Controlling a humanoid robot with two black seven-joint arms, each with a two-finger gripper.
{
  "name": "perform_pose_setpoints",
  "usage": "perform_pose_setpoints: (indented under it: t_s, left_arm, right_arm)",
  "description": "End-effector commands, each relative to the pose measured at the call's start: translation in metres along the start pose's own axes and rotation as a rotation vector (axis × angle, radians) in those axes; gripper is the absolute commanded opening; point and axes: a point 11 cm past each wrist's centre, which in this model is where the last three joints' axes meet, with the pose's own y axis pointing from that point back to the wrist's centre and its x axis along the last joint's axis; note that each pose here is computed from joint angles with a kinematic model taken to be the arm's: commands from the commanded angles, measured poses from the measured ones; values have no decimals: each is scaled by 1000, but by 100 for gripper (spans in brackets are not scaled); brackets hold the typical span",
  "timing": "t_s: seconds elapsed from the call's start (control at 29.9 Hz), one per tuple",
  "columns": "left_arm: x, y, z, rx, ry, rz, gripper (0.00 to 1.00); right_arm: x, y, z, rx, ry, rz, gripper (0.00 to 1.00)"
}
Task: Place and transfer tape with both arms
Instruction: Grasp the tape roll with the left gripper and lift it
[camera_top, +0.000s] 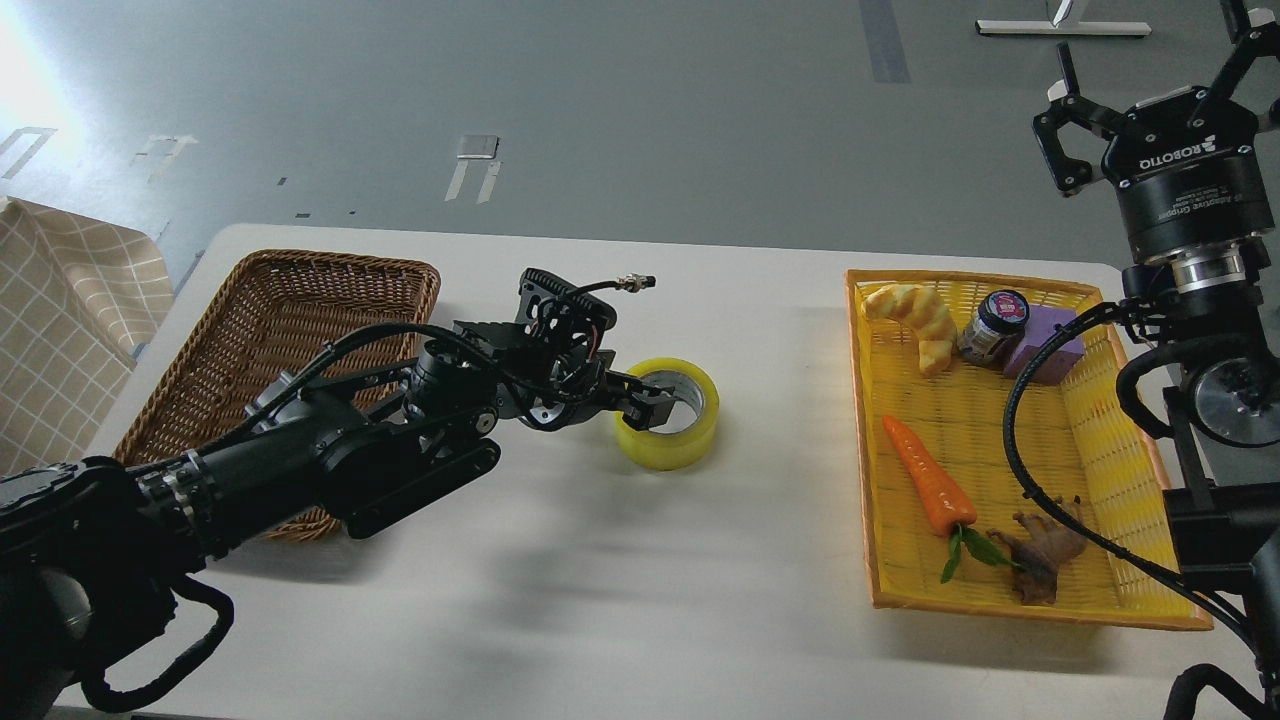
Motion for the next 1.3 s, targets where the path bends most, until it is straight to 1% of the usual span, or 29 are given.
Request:
perform_pose_setpoints:
  t_s: [0.0, 0.1, 0.2, 0.27, 0.3, 0.33, 0.4, 0.43, 0.47, 0.5, 0.64, 0.84, 1.0, 1.2, 1.27]
  left_arm:
    - [-3, -1, 0, 3, -3, -10, 76]
    - [-4, -2, -2, 7, -1, -13, 70]
    - [-5, -2, -5, 18, 2, -16, 69]
    - [-5, -2, -6, 19, 3, -18, 58]
    - [-5, -3, -6, 20, 4, -18, 56]
    - [-5, -3, -6, 20, 4, -18, 47]
    - [-6, -3, -6, 22, 1, -19, 34]
    - [-6, -3, -6, 22, -3, -24, 20]
    - [-8, -3, -5, 22, -5, -30, 13]
    - [-10, -4, -4, 19, -11, -43, 0]
    - [-13, -5, 0, 4, 2, -78, 0]
    - [-5, -2, -3, 7, 9, -64, 0]
    - [36, 14, -3, -10, -5, 4, 0]
    - [75, 32, -7, -19, -7, 67, 0]
    - [80, 35, -11, -10, -11, 77, 0]
  right_arm:
    - [0, 0, 1, -1, 0, 0, 100]
    - [0, 0, 1, -1, 0, 0, 100]
    - [0, 0, 1, -1, 0, 0, 100]
    - [0, 0, 1, -1, -1, 0, 100]
    - [0, 0, 1, -1, 0, 0, 100]
    - [1, 0, 1, -1, -1, 2, 100]
    - [1, 0, 1, -1, -1, 2, 100]
    - [0, 0, 1, -1, 0, 0, 100]
    - [0, 0, 0, -1, -2, 0, 100]
    - [0, 0, 1, -1, -1, 0, 100]
    - [0, 0, 0, 1, -2, 0, 100]
    - [0, 0, 1, -1, 0, 0, 100]
    - [0, 0, 1, 1, -3, 0, 100]
    - [0, 1, 1, -2, -1, 2, 100]
    - [1, 1, 1, -1, -2, 3, 100]
